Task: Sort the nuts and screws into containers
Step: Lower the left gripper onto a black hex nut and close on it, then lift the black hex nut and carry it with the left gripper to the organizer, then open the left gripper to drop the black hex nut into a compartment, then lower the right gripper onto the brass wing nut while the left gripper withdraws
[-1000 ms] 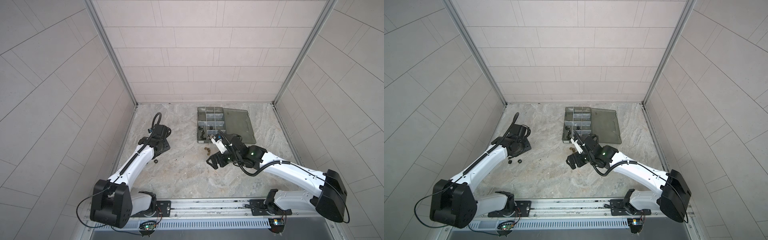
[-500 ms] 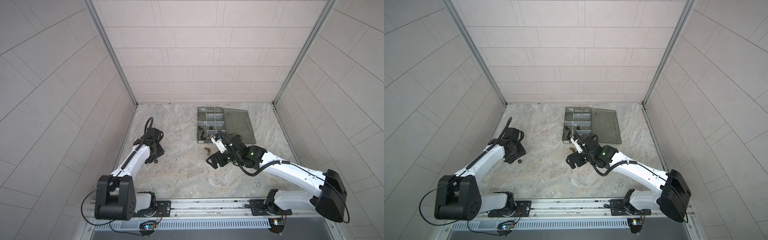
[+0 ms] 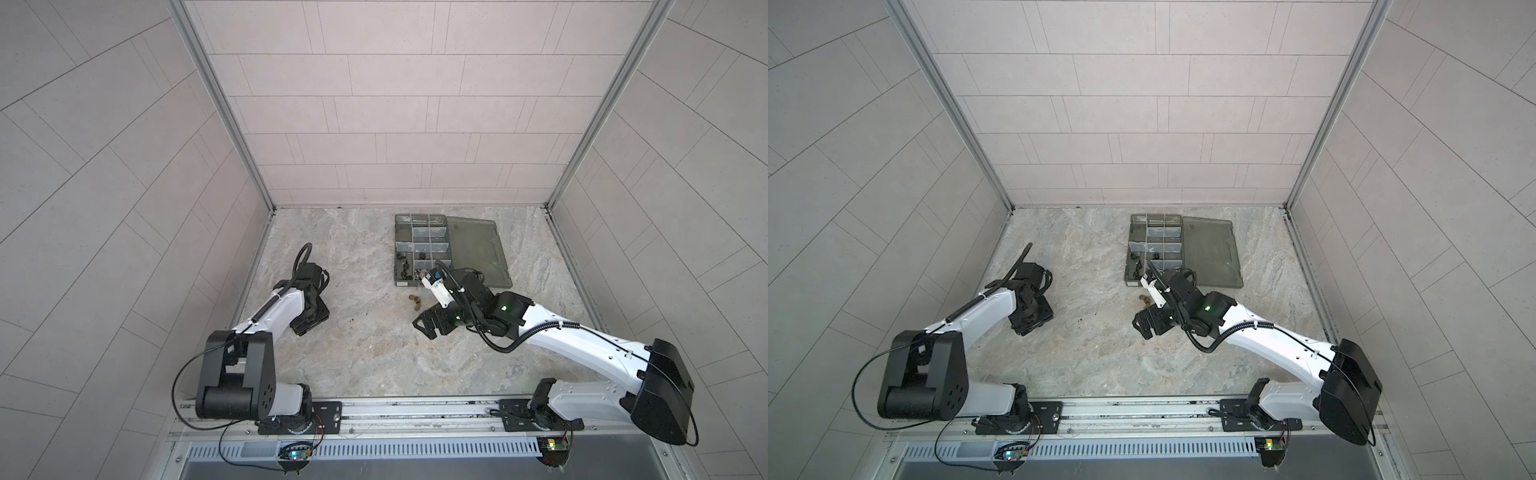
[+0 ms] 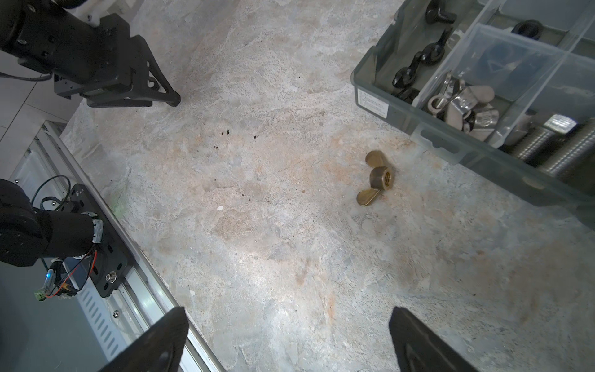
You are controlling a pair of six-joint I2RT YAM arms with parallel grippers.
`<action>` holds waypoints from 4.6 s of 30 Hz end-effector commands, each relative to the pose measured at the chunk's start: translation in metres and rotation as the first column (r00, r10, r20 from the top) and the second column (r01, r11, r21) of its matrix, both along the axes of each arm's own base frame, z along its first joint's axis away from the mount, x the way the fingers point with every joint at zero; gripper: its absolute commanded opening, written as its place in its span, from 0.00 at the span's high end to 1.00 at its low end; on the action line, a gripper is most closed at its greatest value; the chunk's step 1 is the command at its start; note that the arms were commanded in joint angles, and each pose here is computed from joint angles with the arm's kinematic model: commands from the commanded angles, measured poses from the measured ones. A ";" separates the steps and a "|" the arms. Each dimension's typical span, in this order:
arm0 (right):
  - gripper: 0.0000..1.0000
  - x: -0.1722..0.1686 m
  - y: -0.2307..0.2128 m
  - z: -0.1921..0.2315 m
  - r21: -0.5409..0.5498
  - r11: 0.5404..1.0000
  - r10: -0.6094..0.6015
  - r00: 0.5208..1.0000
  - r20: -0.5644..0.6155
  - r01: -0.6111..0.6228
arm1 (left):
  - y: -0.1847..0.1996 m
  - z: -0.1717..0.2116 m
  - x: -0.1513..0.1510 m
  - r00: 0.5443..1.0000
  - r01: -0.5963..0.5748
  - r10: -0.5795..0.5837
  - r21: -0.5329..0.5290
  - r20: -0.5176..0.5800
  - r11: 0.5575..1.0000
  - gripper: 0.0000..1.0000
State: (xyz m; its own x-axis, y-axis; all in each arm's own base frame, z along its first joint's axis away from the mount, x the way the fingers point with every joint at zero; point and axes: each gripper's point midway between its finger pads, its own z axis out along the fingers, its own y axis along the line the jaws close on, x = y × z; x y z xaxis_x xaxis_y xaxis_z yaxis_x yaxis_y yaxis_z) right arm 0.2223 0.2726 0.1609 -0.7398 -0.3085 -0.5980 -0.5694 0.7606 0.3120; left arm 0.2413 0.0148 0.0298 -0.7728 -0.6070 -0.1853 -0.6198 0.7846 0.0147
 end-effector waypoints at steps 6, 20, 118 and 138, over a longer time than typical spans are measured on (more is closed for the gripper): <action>0.01 0.002 -0.009 -0.003 -0.001 1.000 -0.006 1.000 -0.009 0.006 | 0.010 -0.018 -0.003 0.999 -0.020 0.021 0.022 -0.039 1.000 0.52; 0.01 0.007 -0.010 -0.007 -0.007 1.000 -0.009 1.000 -0.028 0.009 | 0.014 -0.029 0.004 0.998 -0.046 0.045 0.000 -0.038 0.999 0.55; 0.01 0.039 -0.110 -0.017 -0.130 0.948 -0.297 0.954 -0.035 0.290 | -0.286 0.205 0.185 0.644 0.615 -0.470 -0.043 0.604 0.787 0.41; 0.40 0.070 -0.025 -0.108 -0.314 0.938 -0.191 0.974 -0.122 0.144 | -0.082 0.180 -0.058 0.723 0.410 -0.346 0.031 0.598 0.912 0.33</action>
State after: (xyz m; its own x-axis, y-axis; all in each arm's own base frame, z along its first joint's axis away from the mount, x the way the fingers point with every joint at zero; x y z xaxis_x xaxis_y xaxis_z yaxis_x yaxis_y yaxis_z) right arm 0.2850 0.2408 0.0539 -0.8837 -0.3074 -0.3529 -0.3770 0.9144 0.1473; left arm 0.2036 -0.0789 0.2256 -0.6682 -0.3221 -0.6707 -0.0976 0.9316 -0.3501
